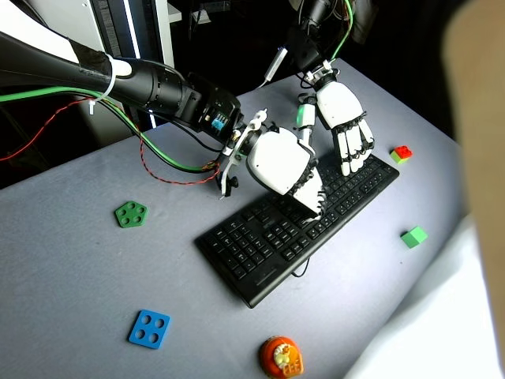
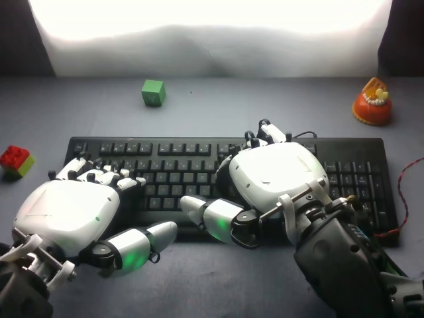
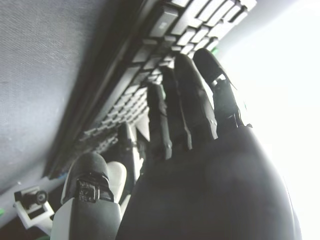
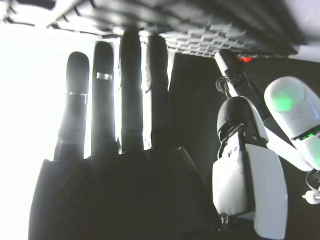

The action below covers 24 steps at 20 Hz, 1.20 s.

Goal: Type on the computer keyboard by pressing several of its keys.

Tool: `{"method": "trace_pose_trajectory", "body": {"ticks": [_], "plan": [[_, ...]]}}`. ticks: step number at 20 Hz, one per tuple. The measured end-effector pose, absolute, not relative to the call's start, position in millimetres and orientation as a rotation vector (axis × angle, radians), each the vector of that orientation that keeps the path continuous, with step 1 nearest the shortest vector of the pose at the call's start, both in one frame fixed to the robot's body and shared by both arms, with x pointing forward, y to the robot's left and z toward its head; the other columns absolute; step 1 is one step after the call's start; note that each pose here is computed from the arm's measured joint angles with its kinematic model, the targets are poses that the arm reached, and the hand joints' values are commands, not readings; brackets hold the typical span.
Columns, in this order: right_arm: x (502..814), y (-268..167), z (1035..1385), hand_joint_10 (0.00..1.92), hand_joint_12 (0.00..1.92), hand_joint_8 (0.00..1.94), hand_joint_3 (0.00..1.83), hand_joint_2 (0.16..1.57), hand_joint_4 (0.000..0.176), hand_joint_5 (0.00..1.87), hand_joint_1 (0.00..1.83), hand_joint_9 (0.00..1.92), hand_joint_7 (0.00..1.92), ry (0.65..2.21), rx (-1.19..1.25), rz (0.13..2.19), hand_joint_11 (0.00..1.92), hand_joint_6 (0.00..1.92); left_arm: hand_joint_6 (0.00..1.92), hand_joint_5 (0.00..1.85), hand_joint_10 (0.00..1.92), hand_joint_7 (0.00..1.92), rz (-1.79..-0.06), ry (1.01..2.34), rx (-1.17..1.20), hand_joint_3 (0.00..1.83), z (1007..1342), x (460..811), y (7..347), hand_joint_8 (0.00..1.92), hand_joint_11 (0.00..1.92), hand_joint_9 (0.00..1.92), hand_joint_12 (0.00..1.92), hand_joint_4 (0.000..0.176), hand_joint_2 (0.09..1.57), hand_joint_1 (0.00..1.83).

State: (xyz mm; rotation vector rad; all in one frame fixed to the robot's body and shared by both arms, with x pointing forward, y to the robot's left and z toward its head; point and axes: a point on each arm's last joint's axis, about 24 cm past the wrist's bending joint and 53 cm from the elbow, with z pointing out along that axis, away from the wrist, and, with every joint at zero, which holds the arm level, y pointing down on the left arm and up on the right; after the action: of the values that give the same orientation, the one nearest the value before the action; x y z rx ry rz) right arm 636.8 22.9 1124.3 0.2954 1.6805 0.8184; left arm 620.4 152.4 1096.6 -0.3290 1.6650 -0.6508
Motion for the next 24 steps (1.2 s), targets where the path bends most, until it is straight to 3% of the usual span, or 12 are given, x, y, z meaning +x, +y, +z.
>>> {"method": "trace_pose_trajectory", "body": {"ticks": [2, 4, 6, 7, 8, 9, 10, 13, 14, 15, 19, 24], "plan": [[636.5, 21.6, 1125.8, 0.73, 1.6, 0.03, 0.0, 1.17, 0.0, 0.54, 0.05, 0.69, 0.85, 1.677, 0.294, 0.817, 0.08, 0.01, 0.0, 0.23, 0.02, 0.49, -0.649, 1.662, -0.329, 0.0, 1097.2, 620.5, 152.8, 0.0, 0.03, 0.55, 1.03, 0.054, 1.2, 0.0], [634.4, 20.8, 1128.3, 0.77, 1.61, 0.02, 0.0, 1.17, 0.0, 0.51, 0.05, 0.66, 0.83, 1.673, 0.29, 0.82, 0.13, 0.0, 0.0, 0.2, 0.03, 0.46, -0.649, 1.658, -0.329, 0.0, 1098.1, 620.7, 153.2, 0.0, 0.07, 0.57, 1.06, 0.06, 1.2, 0.0], [631.8, 20.4, 1128.0, 0.61, 1.6, 0.0, 0.0, 1.16, 0.0, 0.74, 0.04, 0.29, 0.67, 1.681, 0.295, 0.824, 0.01, 0.12, 0.04, 0.42, 0.0, 0.37, -0.648, 1.658, -0.33, 0.0, 1098.0, 620.7, 153.3, 0.0, 0.0, 0.38, 1.02, 0.028, 1.2, 0.0], [630.9, 20.4, 1127.1, 0.5, 1.49, 0.0, 0.0, 1.15, 0.0, 0.82, 0.05, 0.27, 0.66, 1.686, 0.298, 0.826, 0.0, 0.15, 0.03, 0.53, 0.0, 0.37, -0.648, 1.665, -0.332, 0.0, 1096.3, 620.5, 153.2, 0.0, 0.0, 0.33, 0.97, 0.004, 1.2, 0.0], [630.6, 20.8, 1126.8, 0.5, 1.49, 0.0, 0.0, 1.15, 0.0, 0.82, 0.05, 0.27, 0.66, 1.689, 0.297, 0.827, 0.0, 0.15, 0.03, 0.53, 0.0, 0.37, -0.649, 1.67, -0.332, 0.0, 1095.3, 620.4, 152.9, 0.0, 0.0, 0.33, 0.97, 0.004, 1.2, 0.0], [630.9, 20.2, 1126.9, 0.44, 1.32, 0.01, 0.0, 1.15, 0.0, 0.85, 0.07, 0.3, 0.7, 1.688, 0.297, 0.826, 0.0, 0.16, 0.03, 0.57, 0.0, 0.36, -0.651, 1.673, -0.332, 0.0, 1094.8, 620.2, 152.4, 0.0, 0.0, 0.31, 0.91, 0.0, 1.2, 0.0], [630.9, 20.3, 1127.2, 0.45, 1.4, 0.01, 0.0, 1.15, 0.0, 0.73, 0.07, 0.49, 0.76, 1.687, 0.295, 0.826, 0.0, 0.11, 0.0, 0.48, 0.01, 0.41, -0.649, 1.665, -0.325, 0.0, 1096.6, 621.2, 152.8, 0.02, 0.0, 0.35, 0.86, 0.004, 1.2, 0.0], [631.3, 19.2, 1127.0, 0.65, 1.64, 0.0, 0.0, 1.16, 0.0, 0.47, 0.07, 0.63, 0.74, 1.688, 0.296, 0.824, 0.09, 0.01, 0.0, 0.18, 0.02, 0.41, -0.649, 1.665, -0.325, 0.0, 1096.4, 621.3, 153.0, 0.0, 0.01, 0.44, 1.01, 0.052, 1.21, 0.0], [631.6, 18.9, 1127.4, 0.65, 1.64, 0.0, 0.0, 1.16, 0.0, 0.47, 0.07, 0.63, 0.74, 1.687, 0.295, 0.823, 0.09, 0.01, 0.0, 0.18, 0.02, 0.41, -0.648, 1.668, -0.324, 0.0, 1095.8, 621.2, 152.7, 0.0, 0.01, 0.44, 1.01, 0.052, 1.21, 0.0], [631.6, 18.9, 1127.4, 0.67, 1.65, 0.0, 0.0, 1.16, 0.0, 0.41, 0.08, 0.44, 0.65, 1.687, 0.295, 0.823, 0.07, 0.0, 0.01, 0.16, 0.0, 0.33, -0.648, 1.668, -0.325, 0.0, 1095.7, 621.2, 152.9, 0.0, 0.0, 0.43, 1.07, 0.067, 1.21, 0.0], [631.4, 19.2, 1127.1, 0.41, 1.4, 0.0, 0.0, 1.14, 0.0, 0.41, 0.11, 0.32, 0.5, 1.688, 0.294, 0.824, 0.0, 0.0, 0.01, 0.21, 0.0, 0.24, -0.644, 1.678, -0.328, 0.0, 1093.3, 621.1, 153.3, 0.0, 0.0, 0.29, 0.94, 0.066, 1.18, 0.04], [631.1, 20.0, 1126.6, 0.36, 1.33, 0.0, 0.0, 1.13, 0.0, 0.43, 0.13, 0.29, 0.45, 1.691, 0.292, 0.826, 0.0, 0.01, 0.0, 0.19, 0.0, 0.23, -0.643, 1.683, -0.331, 0.0, 1092.2, 621.1, 153.6, 0.0, 0.0, 0.28, 0.88, 0.064, 1.14, 0.24]]}}
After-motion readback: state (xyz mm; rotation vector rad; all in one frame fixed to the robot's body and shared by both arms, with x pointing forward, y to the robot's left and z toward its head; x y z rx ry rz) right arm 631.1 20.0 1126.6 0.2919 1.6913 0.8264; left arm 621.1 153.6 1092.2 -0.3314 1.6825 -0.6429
